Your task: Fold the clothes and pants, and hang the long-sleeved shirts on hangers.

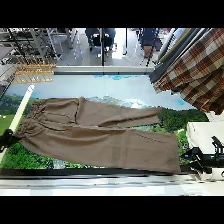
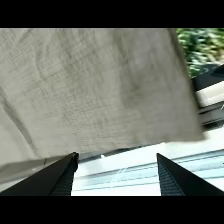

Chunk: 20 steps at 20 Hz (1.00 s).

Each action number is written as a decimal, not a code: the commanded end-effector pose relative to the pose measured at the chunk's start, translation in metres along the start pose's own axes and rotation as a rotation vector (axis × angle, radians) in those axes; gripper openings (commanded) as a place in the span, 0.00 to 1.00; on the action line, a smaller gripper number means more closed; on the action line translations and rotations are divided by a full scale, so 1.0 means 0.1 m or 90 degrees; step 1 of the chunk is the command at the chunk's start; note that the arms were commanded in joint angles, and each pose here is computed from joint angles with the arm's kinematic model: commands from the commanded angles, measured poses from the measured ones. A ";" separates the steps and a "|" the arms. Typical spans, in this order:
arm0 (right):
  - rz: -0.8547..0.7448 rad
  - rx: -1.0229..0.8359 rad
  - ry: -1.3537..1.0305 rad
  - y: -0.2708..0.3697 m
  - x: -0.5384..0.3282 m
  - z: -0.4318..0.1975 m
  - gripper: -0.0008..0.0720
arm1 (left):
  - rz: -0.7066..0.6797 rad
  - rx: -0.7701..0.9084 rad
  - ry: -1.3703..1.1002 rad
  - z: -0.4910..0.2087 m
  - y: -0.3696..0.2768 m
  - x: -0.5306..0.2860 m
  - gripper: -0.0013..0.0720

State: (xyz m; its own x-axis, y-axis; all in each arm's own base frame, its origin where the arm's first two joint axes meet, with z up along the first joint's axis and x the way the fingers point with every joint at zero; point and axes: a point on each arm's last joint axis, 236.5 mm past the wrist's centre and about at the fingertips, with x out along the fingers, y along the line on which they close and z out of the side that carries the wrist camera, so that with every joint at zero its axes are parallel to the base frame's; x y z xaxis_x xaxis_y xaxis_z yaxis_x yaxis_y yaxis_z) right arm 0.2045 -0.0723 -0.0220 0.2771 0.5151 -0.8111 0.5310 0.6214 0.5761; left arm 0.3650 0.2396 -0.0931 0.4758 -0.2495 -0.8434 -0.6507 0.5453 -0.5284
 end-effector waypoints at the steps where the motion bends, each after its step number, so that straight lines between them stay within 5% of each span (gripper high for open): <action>1: 0.006 -0.037 0.015 -0.01 0.04 -0.07 0.80 | -0.040 -0.039 -0.071 0.35 0.06 -0.44 0.03; 7: -0.043 -0.099 0.008 -0.06 0.29 0.00 0.78 | -0.036 -0.097 -0.101 0.39 0.60 -0.82 0.03; 8: -0.049 -0.122 -0.013 0.01 0.35 0.09 0.70 | -0.036 -0.101 -0.099 0.38 0.63 -0.84 0.03; 13: 0.067 -0.106 -0.178 0.81 0.72 0.84 0.70 | -0.042 -0.104 -0.081 0.31 0.63 -0.85 0.03; 17: 0.092 -0.079 -0.166 1.07 1.20 1.16 0.70 | -0.055 -0.103 -0.047 0.18 0.57 -0.84 0.05; 18: 0.097 -0.084 -0.155 1.15 1.30 1.22 0.70 | -0.060 -0.102 -0.036 0.15 0.55 -0.84 0.11; 20: 0.106 -0.108 -0.133 1.28 1.34 1.32 0.70 | -0.069 -0.101 -0.014 0.07 0.51 -0.84 0.62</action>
State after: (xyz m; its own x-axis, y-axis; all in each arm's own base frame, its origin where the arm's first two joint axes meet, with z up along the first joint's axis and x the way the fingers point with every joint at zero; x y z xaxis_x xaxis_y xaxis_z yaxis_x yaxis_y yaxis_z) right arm 0.3821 -0.0118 -0.0660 0.5077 0.4755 -0.7184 0.3422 0.6540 0.6747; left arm 0.2991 0.3062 -0.0508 0.5728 -0.2279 -0.7874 -0.6886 0.3872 -0.6131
